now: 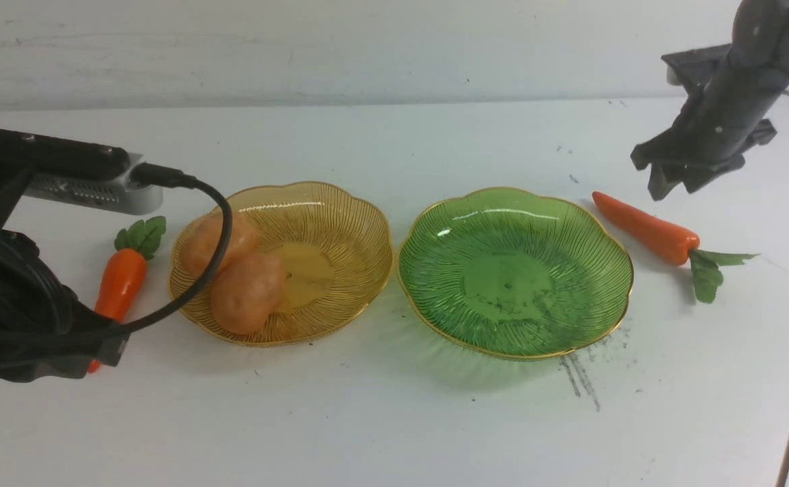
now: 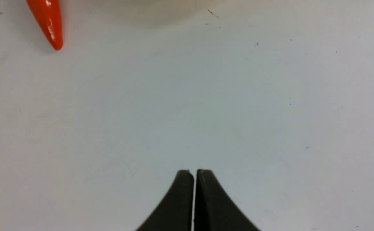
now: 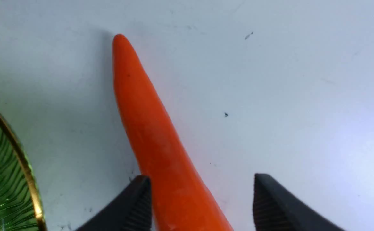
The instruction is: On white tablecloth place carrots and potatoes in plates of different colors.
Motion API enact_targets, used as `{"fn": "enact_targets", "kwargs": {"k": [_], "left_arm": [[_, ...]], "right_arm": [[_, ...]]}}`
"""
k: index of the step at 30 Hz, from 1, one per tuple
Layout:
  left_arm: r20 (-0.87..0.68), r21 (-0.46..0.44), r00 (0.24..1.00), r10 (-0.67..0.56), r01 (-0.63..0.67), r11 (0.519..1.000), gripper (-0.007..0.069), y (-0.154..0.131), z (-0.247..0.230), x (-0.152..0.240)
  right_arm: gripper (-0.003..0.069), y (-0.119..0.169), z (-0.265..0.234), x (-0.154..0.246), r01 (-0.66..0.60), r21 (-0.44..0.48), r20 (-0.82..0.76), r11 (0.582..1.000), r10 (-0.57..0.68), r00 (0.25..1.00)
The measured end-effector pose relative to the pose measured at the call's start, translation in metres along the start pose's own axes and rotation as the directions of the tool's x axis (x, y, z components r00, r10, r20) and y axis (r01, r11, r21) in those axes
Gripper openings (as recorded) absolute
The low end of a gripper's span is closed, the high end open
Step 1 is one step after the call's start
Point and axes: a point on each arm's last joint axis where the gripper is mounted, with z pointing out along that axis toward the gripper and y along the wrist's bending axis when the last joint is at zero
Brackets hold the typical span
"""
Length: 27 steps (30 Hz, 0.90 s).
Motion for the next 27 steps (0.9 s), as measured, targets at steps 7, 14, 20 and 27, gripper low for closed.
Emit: {"fn": "enact_targets", "kwargs": {"k": [7,14,20,27], "left_arm": [[0.000,0.000,1.000,0.000,0.000,1.000,-0.0003,0.000,0.000,0.000],[0.000,0.000,1.000,-0.005,0.005,1.000,-0.0003,0.000,0.000,0.000],[0.000,0.000,1.000,-0.023,0.023,1.000,-0.0003,0.000,0.000,0.000],[0.000,0.000,0.999,-0.034,0.034,0.999,-0.0003,0.000,0.000,0.000]], "right_arm": [[0.0633,-0.001,0.035,0.007,0.002,-0.003,-0.067,1.000,-0.002,0.998],[0.0552,0.001,0.046,0.009,-0.017,-0.022,-0.084,1.000,0.015,0.996],[0.0274,0.001,0.040,0.008,-0.087,-0.018,-0.072,0.996,0.085,0.994],[0.0278,0.007,-0.036,-0.006,-0.176,-0.074,0.073,0.982,0.181,0.981]]}}
